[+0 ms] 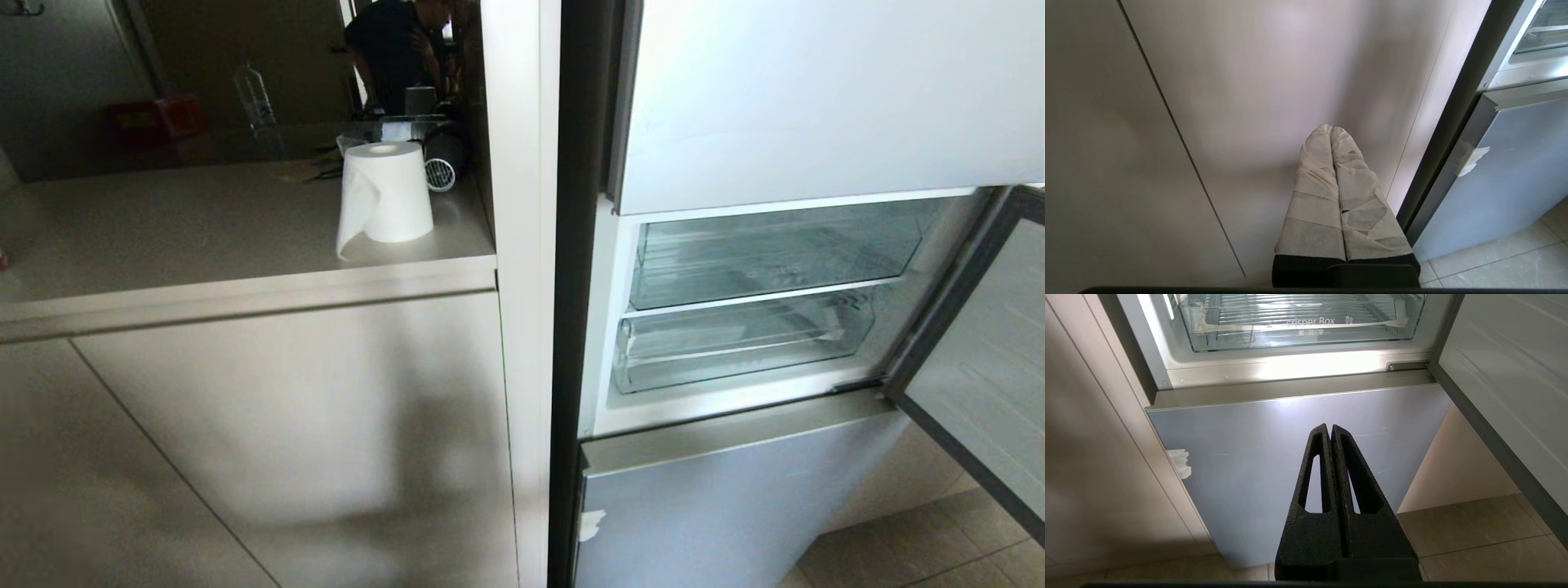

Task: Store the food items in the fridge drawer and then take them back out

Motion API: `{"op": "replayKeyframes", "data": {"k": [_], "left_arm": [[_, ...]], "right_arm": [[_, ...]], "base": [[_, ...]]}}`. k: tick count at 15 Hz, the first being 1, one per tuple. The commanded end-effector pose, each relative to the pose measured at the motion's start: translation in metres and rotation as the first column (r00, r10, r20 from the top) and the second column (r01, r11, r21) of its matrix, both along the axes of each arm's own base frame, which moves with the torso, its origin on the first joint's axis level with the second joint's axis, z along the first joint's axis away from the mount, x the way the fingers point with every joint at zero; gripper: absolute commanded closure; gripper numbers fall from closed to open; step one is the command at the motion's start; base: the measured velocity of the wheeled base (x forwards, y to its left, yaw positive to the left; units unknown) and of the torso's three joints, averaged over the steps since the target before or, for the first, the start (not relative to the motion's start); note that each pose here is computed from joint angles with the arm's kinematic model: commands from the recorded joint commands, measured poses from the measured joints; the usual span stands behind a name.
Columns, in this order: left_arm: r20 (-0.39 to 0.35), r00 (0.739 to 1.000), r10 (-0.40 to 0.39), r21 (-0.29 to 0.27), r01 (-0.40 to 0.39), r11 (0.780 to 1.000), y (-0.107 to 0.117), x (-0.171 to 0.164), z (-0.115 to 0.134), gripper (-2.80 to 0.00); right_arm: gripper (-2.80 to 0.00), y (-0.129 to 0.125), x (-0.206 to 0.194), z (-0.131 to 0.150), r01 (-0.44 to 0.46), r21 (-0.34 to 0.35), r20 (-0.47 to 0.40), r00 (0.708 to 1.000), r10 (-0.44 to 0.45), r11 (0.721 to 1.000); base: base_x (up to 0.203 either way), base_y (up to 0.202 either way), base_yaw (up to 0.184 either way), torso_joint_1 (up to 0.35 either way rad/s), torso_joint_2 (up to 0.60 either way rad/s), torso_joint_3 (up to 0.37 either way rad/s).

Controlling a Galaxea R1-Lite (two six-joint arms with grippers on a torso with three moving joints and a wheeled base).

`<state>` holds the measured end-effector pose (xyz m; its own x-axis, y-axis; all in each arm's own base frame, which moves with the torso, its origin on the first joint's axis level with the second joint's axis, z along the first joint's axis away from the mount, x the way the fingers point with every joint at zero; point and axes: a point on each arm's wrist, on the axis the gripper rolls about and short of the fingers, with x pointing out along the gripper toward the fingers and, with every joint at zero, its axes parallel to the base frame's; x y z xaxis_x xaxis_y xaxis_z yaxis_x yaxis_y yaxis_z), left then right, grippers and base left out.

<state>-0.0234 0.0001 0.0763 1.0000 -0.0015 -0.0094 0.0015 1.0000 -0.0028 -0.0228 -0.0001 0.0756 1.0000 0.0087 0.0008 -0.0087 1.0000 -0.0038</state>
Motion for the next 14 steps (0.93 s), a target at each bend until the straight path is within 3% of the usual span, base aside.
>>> {"op": "replayKeyframes", "data": {"k": [1, 6, 11, 14], "left_arm": [[0.0, 1.0, 0.0, 0.0, 0.0, 1.0, 0.0, 0.0, 0.0001, 0.0], [0.0, 1.0, 0.0, 0.0, 0.0, 1.0, 0.0, 0.0, 0.0001, 0.0], [-0.001, 1.0, 0.0, 0.0, 0.0, 1.0, 0.0, 0.0, -0.0001, 0.0], [0.0, 1.0, 0.0, 0.0, 0.0, 1.0, 0.0, 0.0, 0.0001, 0.0]], "right_arm": [[0.0, 0.0, 0.0, 0.0, 0.0, -0.001, 0.001, 1.0, 0.0, 1.0], [0.0, 0.0, 0.0001, 0.0001, 0.001, -0.001, -0.001, 1.0, -0.001, 1.0], [0.0, 0.0, 0.0, 0.0, 0.0, -0.001, 0.0, 1.0, 0.0, 1.0], [0.0, 0.0002, 0.0001, 0.0, -0.007, -0.029, 0.0, 1.0, 0.007, 1.0]], "base": [[0.0, 0.0, 0.0, 0.0, 0.0, 0.0], [0.0, 0.0, 0.0, -0.135, 0.29, 0.156], [0.0, 0.0, 0.0, -0.232, 0.5, 0.263], [0.0, 0.0, 0.0, -0.067, 0.16, 0.086]]}}
